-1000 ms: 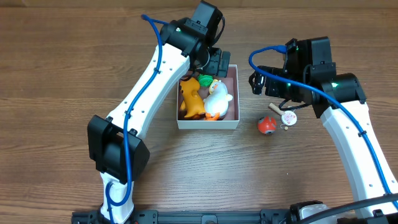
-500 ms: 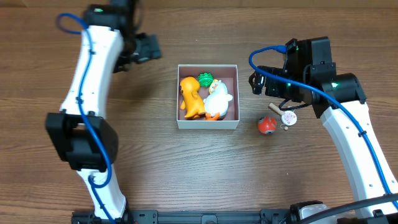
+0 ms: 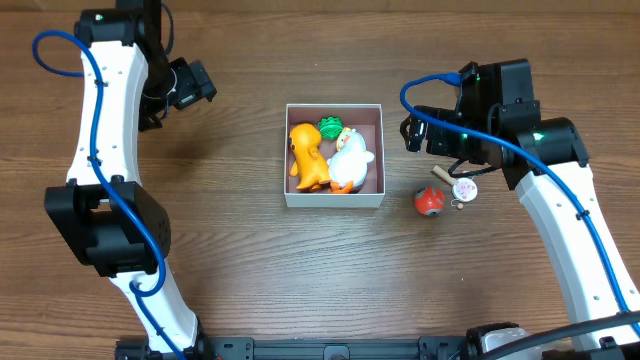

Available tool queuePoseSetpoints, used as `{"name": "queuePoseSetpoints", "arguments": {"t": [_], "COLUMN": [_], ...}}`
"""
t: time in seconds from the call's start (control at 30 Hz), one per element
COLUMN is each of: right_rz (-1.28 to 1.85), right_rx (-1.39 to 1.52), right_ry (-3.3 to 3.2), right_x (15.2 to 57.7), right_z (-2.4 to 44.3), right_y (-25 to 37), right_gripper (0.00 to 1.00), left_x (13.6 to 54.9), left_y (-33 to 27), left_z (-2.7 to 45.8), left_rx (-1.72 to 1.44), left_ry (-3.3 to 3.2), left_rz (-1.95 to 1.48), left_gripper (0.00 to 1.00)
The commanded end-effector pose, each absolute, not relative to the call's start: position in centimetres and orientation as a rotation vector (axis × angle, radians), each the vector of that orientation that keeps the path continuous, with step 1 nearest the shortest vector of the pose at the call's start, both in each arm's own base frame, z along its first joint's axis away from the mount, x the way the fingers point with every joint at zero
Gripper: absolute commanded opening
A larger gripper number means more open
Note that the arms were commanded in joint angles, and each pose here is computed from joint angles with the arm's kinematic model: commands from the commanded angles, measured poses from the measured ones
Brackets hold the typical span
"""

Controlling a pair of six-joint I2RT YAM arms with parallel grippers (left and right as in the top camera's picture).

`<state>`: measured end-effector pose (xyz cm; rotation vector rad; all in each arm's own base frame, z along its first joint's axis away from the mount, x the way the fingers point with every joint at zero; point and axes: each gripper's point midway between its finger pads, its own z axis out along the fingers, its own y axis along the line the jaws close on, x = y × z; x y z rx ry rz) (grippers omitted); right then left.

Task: Pack container
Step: 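Raise the left arm away from the box to the upper left, then lower the right gripper onto the wooden stick toy and grasp it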

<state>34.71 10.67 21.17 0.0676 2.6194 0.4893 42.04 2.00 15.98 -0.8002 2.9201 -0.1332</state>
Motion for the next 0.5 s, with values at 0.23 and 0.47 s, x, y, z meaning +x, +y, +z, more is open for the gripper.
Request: {"name": "queuePoseSetpoints", "arguments": {"t": [0.23,0.47], "right_rz": [0.502,0.501], "right_rx": [0.054,0.053], "right_ry": [2.59,2.586], "right_x": [35.1,35.17], "right_z": [22.24,22.27], "right_y": [11.03,11.02], "right_gripper": [1.0,1.0], "left_x": [41.99,41.99], "left_y": [1.98,1.98], "left_z": [15.93,15.93], "left_rx": [-0.814,-0.814], "left_ry": [2.919,2.919], "left_rz": [-0.142,-0.142], "left_gripper": [1.0,1.0]}}
